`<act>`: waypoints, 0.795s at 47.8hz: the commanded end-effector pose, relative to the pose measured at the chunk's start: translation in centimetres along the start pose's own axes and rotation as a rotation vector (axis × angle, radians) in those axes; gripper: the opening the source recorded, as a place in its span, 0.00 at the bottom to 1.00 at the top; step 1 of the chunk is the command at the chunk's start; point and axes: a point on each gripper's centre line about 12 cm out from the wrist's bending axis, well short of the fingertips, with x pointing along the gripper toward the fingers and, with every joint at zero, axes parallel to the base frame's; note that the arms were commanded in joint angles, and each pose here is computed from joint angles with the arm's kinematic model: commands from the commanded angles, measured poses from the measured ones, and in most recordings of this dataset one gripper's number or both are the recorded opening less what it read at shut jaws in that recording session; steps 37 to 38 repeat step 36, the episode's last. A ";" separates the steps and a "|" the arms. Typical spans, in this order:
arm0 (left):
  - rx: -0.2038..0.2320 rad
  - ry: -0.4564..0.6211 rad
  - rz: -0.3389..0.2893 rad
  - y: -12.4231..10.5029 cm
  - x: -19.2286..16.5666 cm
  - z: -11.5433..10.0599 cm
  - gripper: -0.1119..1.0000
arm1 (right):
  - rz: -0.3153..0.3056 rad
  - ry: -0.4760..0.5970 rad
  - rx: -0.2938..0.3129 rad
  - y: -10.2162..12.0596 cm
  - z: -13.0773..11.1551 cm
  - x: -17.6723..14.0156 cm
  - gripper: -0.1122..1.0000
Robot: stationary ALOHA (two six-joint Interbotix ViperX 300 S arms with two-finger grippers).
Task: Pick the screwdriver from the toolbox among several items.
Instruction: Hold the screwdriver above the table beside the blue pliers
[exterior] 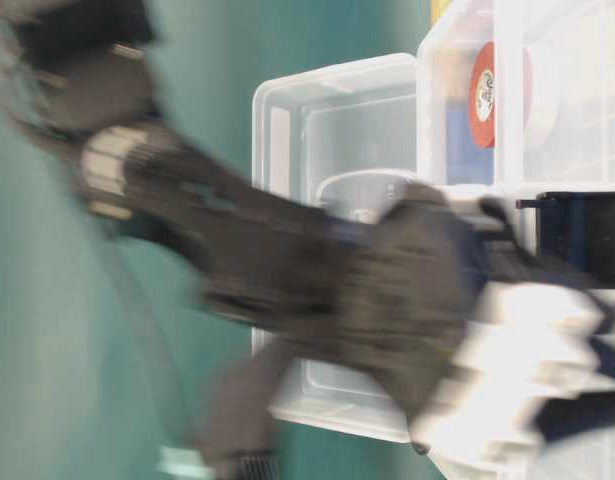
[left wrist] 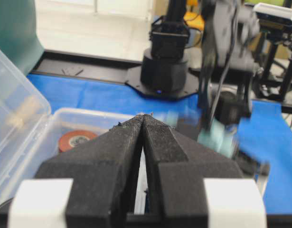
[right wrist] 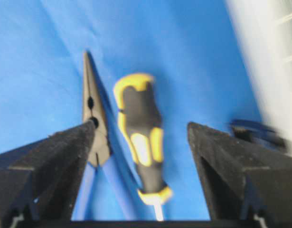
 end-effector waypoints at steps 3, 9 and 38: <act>-0.001 -0.006 0.002 0.0 0.0 0.5 0.10 | 0.017 -0.140 -0.048 0.4 1.9 -8.4 0.79; -0.002 -0.006 0.002 0.0 -0.1 0.6 0.10 | -0.024 -0.214 -0.106 -0.5 1.4 -12.7 0.79; -0.003 0.007 0.003 0.0 -0.1 0.3 0.10 | 0.179 -0.536 -0.244 -9.6 -6.4 -18.6 0.79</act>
